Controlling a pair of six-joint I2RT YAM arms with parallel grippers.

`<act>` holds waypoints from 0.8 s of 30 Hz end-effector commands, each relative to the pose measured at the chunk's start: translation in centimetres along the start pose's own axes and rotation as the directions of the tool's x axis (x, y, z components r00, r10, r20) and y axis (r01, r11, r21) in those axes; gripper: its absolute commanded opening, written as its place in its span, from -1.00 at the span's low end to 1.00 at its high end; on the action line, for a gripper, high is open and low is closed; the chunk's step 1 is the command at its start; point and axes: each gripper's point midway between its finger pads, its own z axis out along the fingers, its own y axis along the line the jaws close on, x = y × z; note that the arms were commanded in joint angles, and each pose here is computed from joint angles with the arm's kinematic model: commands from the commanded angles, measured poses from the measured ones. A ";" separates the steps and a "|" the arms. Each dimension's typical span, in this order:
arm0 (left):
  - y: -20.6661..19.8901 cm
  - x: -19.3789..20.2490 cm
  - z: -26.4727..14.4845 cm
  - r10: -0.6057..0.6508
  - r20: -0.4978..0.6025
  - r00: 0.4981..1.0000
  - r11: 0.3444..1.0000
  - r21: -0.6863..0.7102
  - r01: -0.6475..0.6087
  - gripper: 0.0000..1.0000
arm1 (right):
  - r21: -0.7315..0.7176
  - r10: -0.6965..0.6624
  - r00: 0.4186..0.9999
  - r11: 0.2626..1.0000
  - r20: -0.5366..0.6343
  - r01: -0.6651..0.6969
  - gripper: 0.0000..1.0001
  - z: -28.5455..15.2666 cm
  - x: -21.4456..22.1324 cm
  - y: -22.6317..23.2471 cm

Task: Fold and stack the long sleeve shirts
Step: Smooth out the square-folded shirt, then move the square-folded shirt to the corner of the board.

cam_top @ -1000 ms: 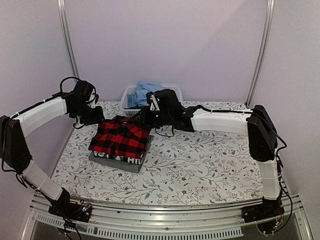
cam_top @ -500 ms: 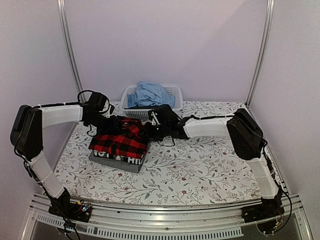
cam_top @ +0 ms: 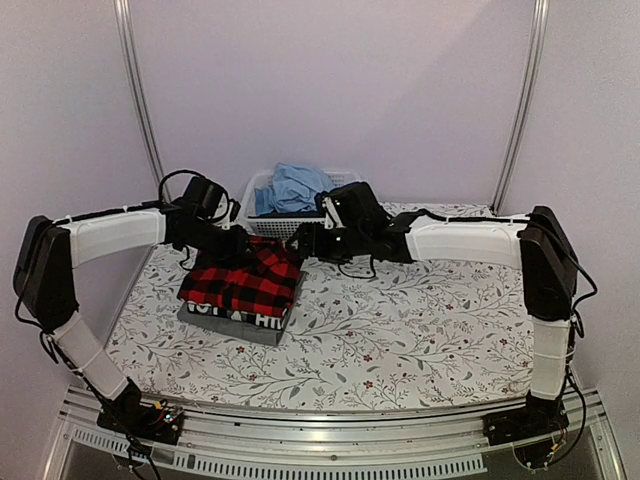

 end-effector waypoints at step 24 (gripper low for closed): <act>-15.4 6.4 12.3 0.187 -0.135 0.973 0.982 0.003 -0.188 0.45 | 0.377 -0.029 0.940 0.920 0.339 -0.108 0.98 -19.8 -2.7 -9.3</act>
